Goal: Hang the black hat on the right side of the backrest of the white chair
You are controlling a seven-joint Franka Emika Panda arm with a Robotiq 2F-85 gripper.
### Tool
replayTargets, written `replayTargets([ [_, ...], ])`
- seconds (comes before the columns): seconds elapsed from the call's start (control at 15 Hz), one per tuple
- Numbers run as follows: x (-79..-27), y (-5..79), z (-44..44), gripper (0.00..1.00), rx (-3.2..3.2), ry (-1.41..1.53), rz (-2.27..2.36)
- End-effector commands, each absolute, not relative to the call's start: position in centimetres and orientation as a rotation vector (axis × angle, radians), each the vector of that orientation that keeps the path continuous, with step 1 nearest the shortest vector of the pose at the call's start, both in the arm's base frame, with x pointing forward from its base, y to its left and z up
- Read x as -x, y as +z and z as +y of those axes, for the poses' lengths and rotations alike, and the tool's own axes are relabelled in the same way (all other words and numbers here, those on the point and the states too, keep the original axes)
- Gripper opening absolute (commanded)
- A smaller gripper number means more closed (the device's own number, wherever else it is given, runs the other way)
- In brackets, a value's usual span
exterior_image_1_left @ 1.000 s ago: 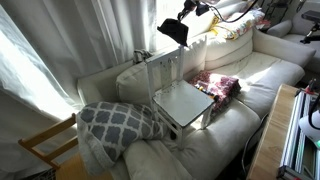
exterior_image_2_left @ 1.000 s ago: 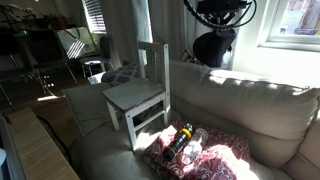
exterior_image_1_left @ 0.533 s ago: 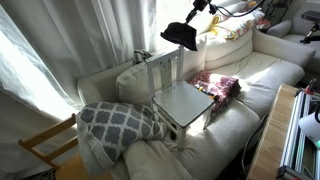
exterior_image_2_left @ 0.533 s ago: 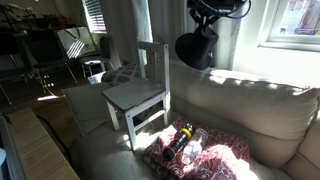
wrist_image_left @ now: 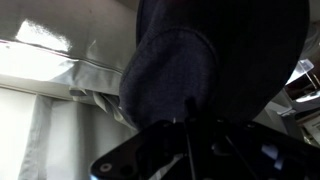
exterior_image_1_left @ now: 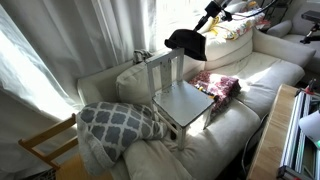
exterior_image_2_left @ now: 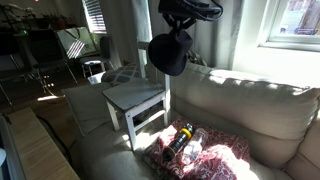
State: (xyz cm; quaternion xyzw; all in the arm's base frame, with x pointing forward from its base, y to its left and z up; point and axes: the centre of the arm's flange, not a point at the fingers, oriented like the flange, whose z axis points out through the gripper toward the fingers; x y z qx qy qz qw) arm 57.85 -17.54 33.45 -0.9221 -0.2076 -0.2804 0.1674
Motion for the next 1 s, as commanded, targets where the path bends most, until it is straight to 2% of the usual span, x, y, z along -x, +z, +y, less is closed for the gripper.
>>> replayTargets([
  [0.0, -51.6, 33.7, -15.6, 0.02, 2.583, -0.791, -0.653],
  [0.2, -50.2, 32.7, -14.4, 0.02, 2.562, -0.752, -0.687],
  [0.47, -51.1, 30.9, -12.4, 0.02, 2.542, -0.772, -0.626],
  [0.53, -51.3, 30.6, -12.0, 0.26, 2.549, -0.78, -0.607],
  [0.93, -52.8, 29.5, -11.3, 0.7, 2.634, -0.776, -0.56],
])
